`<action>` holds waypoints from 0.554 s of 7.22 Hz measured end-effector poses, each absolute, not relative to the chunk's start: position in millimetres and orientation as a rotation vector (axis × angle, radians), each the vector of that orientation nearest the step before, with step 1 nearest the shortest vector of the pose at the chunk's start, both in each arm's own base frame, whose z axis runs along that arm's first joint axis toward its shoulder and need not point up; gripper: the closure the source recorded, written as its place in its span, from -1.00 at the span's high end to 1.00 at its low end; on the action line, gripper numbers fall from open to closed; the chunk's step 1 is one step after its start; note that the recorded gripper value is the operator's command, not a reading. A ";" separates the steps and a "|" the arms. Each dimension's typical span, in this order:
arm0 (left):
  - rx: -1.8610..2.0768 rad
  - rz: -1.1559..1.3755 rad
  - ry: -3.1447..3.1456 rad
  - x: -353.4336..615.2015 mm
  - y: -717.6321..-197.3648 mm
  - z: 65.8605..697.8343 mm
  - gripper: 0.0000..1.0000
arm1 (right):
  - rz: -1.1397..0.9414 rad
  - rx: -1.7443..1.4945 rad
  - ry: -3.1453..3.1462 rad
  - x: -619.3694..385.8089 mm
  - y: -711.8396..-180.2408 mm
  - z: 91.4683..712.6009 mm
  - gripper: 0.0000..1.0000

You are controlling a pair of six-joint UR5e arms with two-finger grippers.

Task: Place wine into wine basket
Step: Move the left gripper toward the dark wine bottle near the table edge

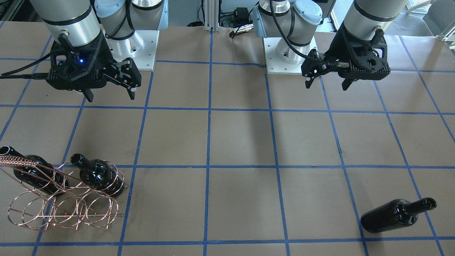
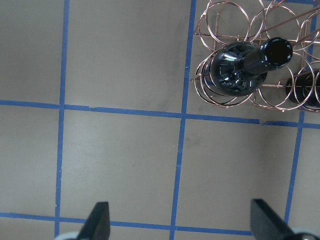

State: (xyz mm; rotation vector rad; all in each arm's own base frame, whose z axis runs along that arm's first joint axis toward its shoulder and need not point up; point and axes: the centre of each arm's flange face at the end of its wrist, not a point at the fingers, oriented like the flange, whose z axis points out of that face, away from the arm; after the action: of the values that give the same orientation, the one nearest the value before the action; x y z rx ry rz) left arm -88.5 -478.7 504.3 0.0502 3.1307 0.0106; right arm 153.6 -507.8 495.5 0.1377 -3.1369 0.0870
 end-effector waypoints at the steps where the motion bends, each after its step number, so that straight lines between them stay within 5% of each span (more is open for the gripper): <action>1: 0.045 0.004 3.123 -87.8 -479.1 506.5 1.00 | 0.093 0.132 -3.136 151.6 -508.9 496.3 1.00; 4: 0.032 -0.002 3.119 -88.2 -475.6 511.0 1.00 | 0.101 0.118 -3.136 147.1 -510.8 497.0 1.00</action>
State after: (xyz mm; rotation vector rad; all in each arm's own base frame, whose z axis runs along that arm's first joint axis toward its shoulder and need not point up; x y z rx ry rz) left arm -88.2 -475.6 511.0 0.0320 3.1193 -0.0016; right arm 147.1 -510.8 497.0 0.1181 -3.1364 0.1011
